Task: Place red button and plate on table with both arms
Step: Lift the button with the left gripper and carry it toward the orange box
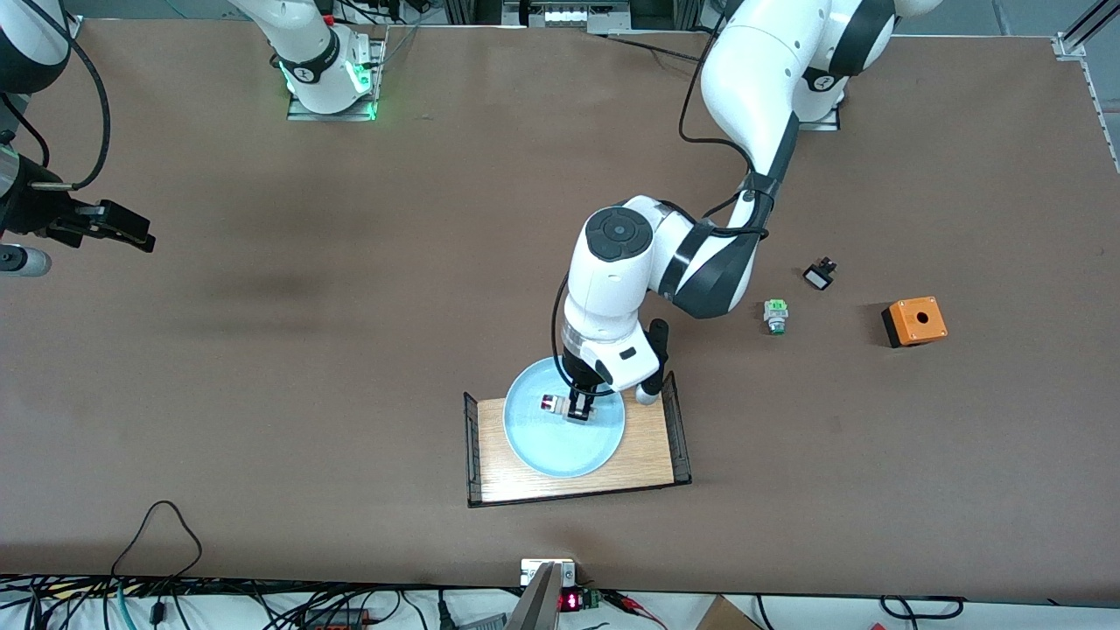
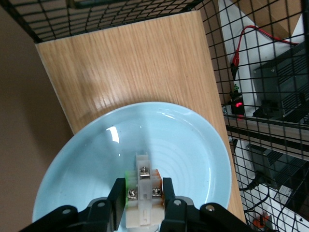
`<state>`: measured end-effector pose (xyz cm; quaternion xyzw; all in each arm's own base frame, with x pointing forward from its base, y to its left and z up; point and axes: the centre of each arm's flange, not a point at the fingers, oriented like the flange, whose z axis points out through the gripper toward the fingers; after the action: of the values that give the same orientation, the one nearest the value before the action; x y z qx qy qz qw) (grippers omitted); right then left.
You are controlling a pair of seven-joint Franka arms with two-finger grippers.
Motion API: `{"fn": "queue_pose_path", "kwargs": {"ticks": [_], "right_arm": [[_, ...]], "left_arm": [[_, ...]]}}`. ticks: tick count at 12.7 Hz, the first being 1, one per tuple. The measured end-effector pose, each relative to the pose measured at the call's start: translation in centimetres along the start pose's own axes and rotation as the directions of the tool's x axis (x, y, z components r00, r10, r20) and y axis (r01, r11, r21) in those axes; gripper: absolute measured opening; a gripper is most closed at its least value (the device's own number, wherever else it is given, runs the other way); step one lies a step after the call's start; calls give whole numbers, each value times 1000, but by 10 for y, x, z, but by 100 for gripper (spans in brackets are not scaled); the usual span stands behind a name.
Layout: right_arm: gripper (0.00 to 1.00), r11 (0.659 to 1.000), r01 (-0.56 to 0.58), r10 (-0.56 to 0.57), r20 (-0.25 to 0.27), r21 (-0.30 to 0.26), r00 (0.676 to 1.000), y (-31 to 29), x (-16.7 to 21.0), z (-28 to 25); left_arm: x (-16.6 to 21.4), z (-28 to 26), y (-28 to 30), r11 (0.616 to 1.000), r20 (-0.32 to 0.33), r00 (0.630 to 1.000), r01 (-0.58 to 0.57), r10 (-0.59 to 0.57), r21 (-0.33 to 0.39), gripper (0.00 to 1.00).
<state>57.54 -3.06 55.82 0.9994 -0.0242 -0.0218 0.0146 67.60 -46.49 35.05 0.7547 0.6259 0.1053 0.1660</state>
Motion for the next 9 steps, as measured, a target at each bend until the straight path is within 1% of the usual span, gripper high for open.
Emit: {"fn": "queue_pose_path", "kwargs": {"ticks": [2, 4, 6, 7, 9], "right_arm": [[100, 1000, 0, 0, 0, 0, 1000, 0, 0, 0], [100, 1000, 0, 0, 0, 0, 1000, 0, 0, 0], [100, 1000, 0, 0, 0, 0, 1000, 0, 0, 0], [100, 1000, 0, 0, 0, 0, 1000, 0, 0, 0], [100, 1000, 0, 0, 1, 0, 1000, 0, 0, 0]], "left_arm": [[4, -5, 4, 1000, -7, 1000, 5, -5, -1, 34], [20, -33, 20, 1000, -13, 999, 30, -30, -10, 34], [47, -79, 41, 998, -20, 998, 52, -53, -17, 34], [62, -99, 49, 999, -25, 999, 48, -48, -13, 34], [94, -124, 61, 1000, -12, 1000, 16, -16, 7, 34]]}}
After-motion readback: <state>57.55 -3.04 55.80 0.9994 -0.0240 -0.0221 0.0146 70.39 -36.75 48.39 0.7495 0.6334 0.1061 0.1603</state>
